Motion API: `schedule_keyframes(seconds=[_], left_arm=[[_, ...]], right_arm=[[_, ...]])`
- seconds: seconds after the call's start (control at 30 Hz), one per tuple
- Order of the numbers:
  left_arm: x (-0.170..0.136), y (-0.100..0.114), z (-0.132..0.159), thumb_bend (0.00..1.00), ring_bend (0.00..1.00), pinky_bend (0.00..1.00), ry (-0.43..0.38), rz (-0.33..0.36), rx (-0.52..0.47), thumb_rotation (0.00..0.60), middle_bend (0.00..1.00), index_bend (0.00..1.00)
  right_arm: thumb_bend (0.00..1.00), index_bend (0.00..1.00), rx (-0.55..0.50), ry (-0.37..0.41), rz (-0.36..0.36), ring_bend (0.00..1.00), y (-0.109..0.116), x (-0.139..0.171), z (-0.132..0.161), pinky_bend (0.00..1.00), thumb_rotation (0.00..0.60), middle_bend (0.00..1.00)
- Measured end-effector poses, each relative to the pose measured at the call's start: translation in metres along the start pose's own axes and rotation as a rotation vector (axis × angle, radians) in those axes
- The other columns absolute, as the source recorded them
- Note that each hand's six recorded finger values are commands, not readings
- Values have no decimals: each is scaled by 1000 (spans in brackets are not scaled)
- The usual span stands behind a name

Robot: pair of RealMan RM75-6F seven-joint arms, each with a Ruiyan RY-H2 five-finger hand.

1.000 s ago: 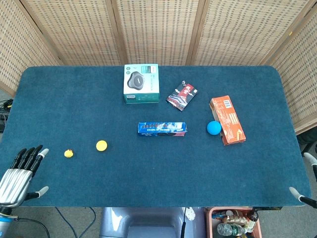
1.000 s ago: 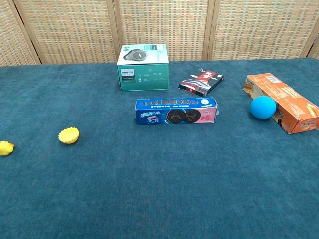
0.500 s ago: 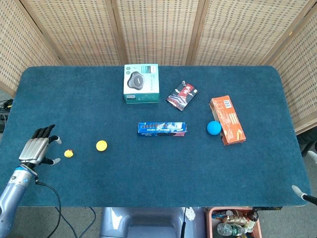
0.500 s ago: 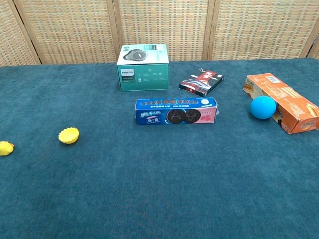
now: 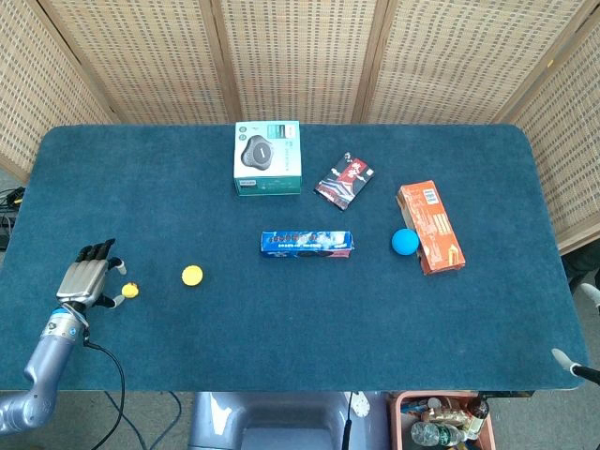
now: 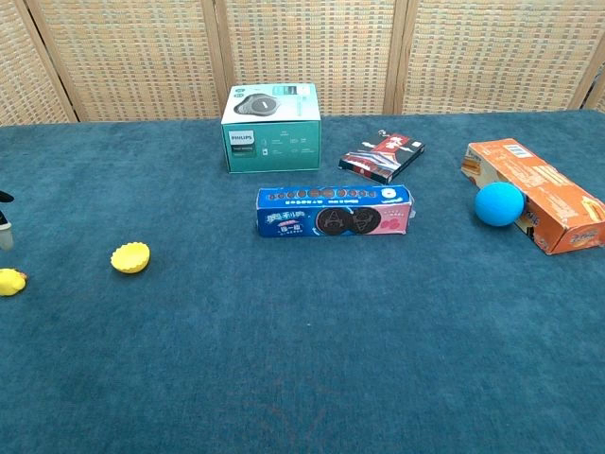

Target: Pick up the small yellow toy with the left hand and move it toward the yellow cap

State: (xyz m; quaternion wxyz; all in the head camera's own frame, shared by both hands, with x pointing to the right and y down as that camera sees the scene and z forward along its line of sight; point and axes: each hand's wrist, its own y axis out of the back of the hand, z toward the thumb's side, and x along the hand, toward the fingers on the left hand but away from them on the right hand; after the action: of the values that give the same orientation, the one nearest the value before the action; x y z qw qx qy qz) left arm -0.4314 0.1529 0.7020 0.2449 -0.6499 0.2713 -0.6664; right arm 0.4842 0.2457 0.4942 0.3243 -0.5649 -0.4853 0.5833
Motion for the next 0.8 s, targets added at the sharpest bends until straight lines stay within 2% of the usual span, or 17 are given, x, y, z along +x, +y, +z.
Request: schedule_keyframes(seconds=[0.37,0.8], left_arm=[[3,-11,2,240,0,0,-5,-14,0,600,0,433],[7,-13,4,253,0,0,-1,-17,0,600,0,516]], right_arm=[[0,0,-2,-2,2,0,0,-1,-1,0,600,0],[0,0,-8,-8,7,0,-1,-3,-3,0,600,0]])
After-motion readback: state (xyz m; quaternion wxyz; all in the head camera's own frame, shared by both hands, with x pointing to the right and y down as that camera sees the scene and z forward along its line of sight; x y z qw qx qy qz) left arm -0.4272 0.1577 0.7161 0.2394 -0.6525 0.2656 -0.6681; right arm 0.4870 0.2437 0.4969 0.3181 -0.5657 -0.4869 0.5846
